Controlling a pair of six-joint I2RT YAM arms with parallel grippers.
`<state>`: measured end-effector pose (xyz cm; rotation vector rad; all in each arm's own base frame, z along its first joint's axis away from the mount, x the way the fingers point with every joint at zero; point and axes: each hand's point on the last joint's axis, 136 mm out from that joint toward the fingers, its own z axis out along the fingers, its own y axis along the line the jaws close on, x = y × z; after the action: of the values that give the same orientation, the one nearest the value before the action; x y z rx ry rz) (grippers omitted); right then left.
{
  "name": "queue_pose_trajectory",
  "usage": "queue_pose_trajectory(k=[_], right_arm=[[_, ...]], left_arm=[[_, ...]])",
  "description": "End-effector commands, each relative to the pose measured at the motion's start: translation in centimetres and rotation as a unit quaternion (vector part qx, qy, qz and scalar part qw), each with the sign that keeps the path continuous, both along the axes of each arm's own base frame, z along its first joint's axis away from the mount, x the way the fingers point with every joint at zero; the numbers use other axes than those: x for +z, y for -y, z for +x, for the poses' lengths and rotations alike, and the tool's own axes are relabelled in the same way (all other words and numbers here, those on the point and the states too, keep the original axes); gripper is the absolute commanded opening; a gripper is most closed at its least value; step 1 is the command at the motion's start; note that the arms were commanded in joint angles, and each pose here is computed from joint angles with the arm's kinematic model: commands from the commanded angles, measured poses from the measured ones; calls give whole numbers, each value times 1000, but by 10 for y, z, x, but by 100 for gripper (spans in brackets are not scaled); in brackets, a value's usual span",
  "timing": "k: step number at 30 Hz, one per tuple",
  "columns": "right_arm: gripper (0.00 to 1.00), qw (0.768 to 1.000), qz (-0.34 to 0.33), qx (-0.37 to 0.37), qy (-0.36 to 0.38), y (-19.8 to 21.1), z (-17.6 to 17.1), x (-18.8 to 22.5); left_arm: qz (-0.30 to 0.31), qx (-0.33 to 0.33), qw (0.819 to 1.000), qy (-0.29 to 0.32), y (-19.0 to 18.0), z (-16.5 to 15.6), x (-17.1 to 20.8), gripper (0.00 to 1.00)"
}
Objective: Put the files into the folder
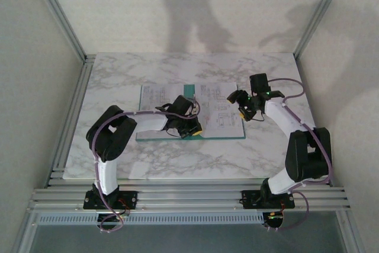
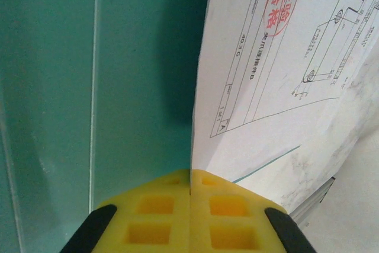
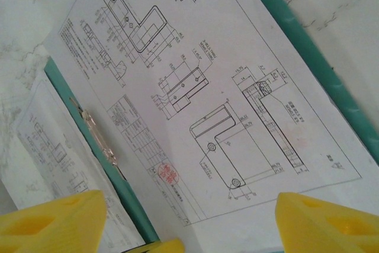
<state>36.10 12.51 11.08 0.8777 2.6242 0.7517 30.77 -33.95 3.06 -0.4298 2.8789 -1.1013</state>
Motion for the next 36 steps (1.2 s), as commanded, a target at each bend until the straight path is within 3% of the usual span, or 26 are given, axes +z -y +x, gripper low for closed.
queue_pose_trajectory(k=[1,22,29,36], right_arm=[[76,1000,15,0,-15,-5,6,-12],[75,1000,11,-5,-16,-5,13,-16],[75,1000,7,-1,6,-5,21,2],[74,999,1,21,26,-14,33,15]], left_arm=[[-17,6,1000,12,0,3,15,0],[-14,6,1000,13,1,2,15,0],[-1,11,1000,26,-1,7,28,30],[18,20,999,42,-9,10,43,48]])
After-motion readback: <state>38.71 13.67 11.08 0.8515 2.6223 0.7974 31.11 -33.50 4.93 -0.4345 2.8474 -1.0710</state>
